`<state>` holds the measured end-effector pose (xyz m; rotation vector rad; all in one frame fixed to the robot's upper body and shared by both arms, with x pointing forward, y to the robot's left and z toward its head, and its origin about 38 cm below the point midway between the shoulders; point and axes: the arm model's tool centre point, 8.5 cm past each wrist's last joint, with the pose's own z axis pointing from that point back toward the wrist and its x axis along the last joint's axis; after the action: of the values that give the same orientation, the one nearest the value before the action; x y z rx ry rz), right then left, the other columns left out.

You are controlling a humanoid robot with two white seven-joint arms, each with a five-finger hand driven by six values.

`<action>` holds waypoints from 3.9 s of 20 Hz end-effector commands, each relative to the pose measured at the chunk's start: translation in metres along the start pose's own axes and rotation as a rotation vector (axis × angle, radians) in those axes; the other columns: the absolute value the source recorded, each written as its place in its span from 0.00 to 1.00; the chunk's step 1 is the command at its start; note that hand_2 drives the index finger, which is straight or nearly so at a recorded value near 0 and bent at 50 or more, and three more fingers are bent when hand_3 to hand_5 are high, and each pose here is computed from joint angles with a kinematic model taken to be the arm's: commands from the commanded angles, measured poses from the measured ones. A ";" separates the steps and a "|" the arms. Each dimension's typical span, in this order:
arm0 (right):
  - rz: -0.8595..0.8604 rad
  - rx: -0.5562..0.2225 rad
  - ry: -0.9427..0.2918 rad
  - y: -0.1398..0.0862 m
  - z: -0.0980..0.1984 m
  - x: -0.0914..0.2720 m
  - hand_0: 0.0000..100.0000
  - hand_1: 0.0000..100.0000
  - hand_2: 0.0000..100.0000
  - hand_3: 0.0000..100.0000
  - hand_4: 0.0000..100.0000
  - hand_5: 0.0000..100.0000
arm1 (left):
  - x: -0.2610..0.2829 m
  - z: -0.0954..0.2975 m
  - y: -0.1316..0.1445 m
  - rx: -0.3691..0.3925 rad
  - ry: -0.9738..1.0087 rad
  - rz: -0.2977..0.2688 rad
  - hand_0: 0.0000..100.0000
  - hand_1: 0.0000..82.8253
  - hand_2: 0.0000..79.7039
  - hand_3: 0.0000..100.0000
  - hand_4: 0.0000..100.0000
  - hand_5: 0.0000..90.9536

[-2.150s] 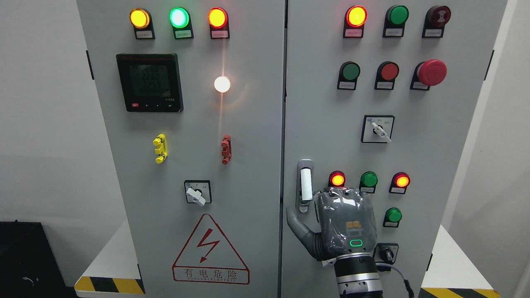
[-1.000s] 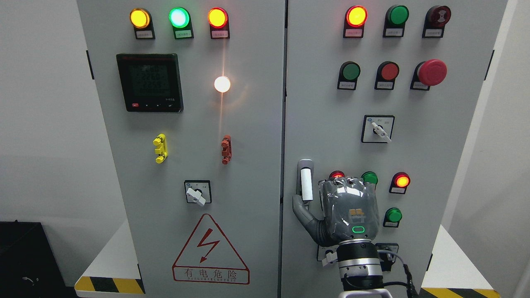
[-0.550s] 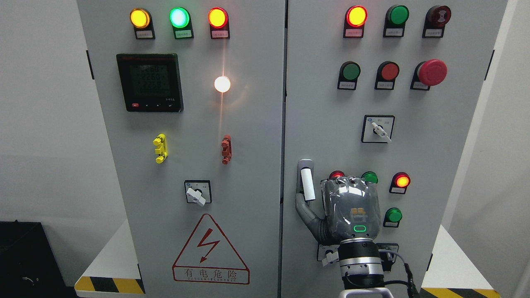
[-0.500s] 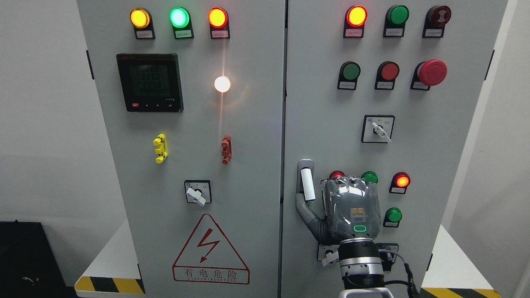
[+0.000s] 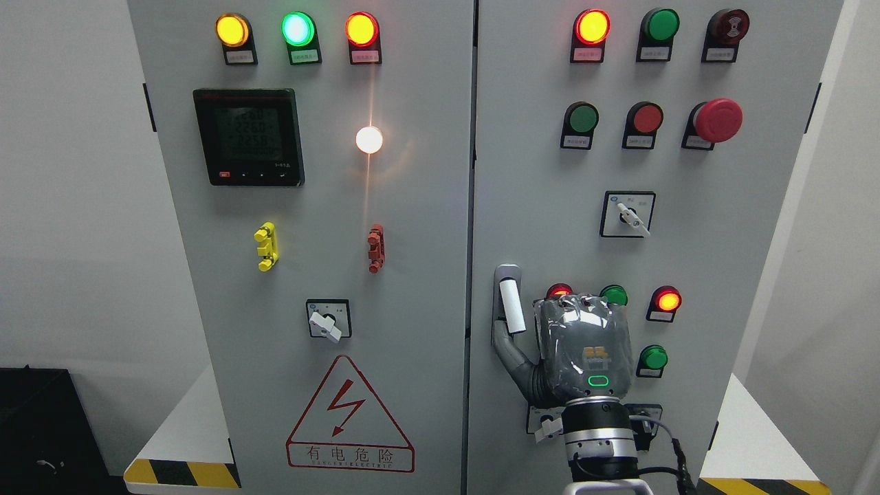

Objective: Release door handle

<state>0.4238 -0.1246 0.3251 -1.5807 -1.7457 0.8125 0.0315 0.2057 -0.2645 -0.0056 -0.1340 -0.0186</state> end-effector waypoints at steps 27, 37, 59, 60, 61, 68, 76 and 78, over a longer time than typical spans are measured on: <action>-0.008 -0.017 0.021 -0.005 0.005 -0.004 0.54 0.37 0.96 1.00 1.00 0.98 | -0.011 0.001 0.000 0.000 0.016 0.001 0.12 0.67 0.00 0.00 0.00 0.00; -0.009 -0.023 0.024 -0.007 0.006 -0.004 0.55 0.36 0.96 1.00 1.00 0.98 | -0.011 0.001 0.000 0.000 0.016 0.002 0.12 0.67 0.00 0.00 0.00 0.00; -0.005 -0.029 0.054 -0.009 0.006 -0.008 0.56 0.35 0.97 1.00 1.00 1.00 | -0.011 0.001 0.000 0.000 0.016 0.001 0.12 0.67 0.00 0.00 0.00 0.00; -0.006 -0.029 0.056 -0.009 0.006 -0.009 0.55 0.35 0.97 1.00 1.00 1.00 | -0.011 0.001 0.000 0.000 0.016 0.001 0.12 0.67 0.00 0.00 0.00 0.00; -0.006 -0.029 0.056 -0.009 0.006 -0.009 0.55 0.36 0.97 1.00 1.00 1.00 | -0.011 0.001 0.000 0.000 0.016 0.001 0.12 0.67 0.00 0.00 0.00 0.00; -0.003 -0.033 0.061 -0.010 0.004 -0.011 0.54 0.37 0.97 1.00 1.00 1.00 | -0.011 0.001 0.000 0.000 0.017 0.001 0.12 0.67 0.00 0.00 0.00 0.00; -0.004 -0.042 0.060 -0.012 0.003 -0.011 0.54 0.37 0.96 1.00 1.00 1.00 | -0.011 0.001 0.000 0.000 0.016 0.002 0.12 0.67 0.00 0.00 0.00 0.00; -0.004 -0.043 0.060 -0.013 0.003 -0.011 0.54 0.37 0.96 1.00 1.00 1.00 | -0.011 0.001 0.000 0.000 0.016 0.002 0.12 0.67 0.00 0.00 0.00 0.00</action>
<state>0.4146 -0.1354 0.3314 -1.6090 -1.7327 0.7266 0.0316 0.2057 -0.2645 -0.0056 -0.1341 -0.0189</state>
